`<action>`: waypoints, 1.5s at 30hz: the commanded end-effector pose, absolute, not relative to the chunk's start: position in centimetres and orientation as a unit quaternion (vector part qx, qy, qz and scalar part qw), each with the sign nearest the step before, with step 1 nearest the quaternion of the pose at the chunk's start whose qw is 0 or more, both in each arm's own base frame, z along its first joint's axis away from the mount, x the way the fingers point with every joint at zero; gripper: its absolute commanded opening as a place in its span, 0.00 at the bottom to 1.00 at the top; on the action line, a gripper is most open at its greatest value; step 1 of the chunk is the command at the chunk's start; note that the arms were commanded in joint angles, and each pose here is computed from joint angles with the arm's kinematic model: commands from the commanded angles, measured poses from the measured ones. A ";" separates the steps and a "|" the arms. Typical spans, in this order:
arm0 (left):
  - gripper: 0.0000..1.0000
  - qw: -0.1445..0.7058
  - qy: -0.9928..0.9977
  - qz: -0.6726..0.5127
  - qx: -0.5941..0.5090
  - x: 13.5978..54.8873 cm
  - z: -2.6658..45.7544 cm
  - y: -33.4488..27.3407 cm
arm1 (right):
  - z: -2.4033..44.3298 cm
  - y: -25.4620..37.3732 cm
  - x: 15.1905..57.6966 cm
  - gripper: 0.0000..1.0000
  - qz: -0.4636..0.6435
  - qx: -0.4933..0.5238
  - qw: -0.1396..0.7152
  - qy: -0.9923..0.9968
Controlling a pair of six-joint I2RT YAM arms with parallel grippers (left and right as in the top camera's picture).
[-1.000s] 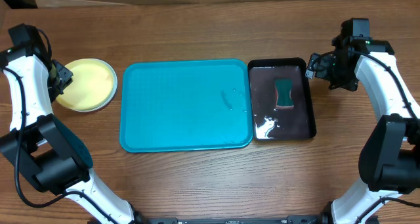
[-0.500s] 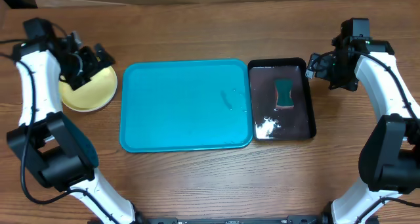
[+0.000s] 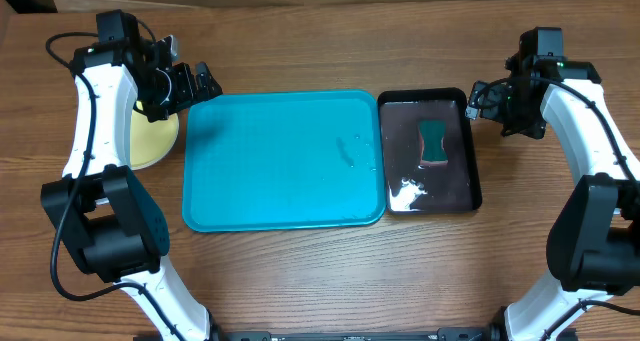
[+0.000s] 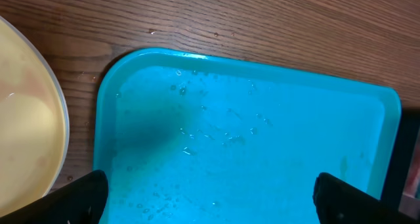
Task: Clean dirty plates on tray and stack at the side
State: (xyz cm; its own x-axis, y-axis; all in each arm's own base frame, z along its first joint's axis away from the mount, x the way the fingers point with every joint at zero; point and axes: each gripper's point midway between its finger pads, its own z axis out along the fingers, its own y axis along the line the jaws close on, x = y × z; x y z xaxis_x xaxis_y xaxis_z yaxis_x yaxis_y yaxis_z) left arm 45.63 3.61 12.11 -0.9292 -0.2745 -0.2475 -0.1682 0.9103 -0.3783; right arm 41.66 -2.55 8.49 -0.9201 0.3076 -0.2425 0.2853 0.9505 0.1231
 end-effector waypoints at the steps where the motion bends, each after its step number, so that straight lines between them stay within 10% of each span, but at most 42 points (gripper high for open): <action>1: 1.00 0.145 0.969 -0.172 -0.101 45.5 11.7 3.5 | 9.7 -2.4 42.2 1.00 0.046 0.152 0.149 0.976; 26: 1.00 0.145 0.969 -0.172 -0.102 45.5 11.7 3.5 | 10.3 -2.4 42.2 1.00 0.046 0.151 0.156 0.975; 45: 1.00 0.145 0.969 -0.172 -0.102 45.5 11.7 3.5 | 40.1 2.3 30.1 1.00 0.102 0.064 0.530 0.839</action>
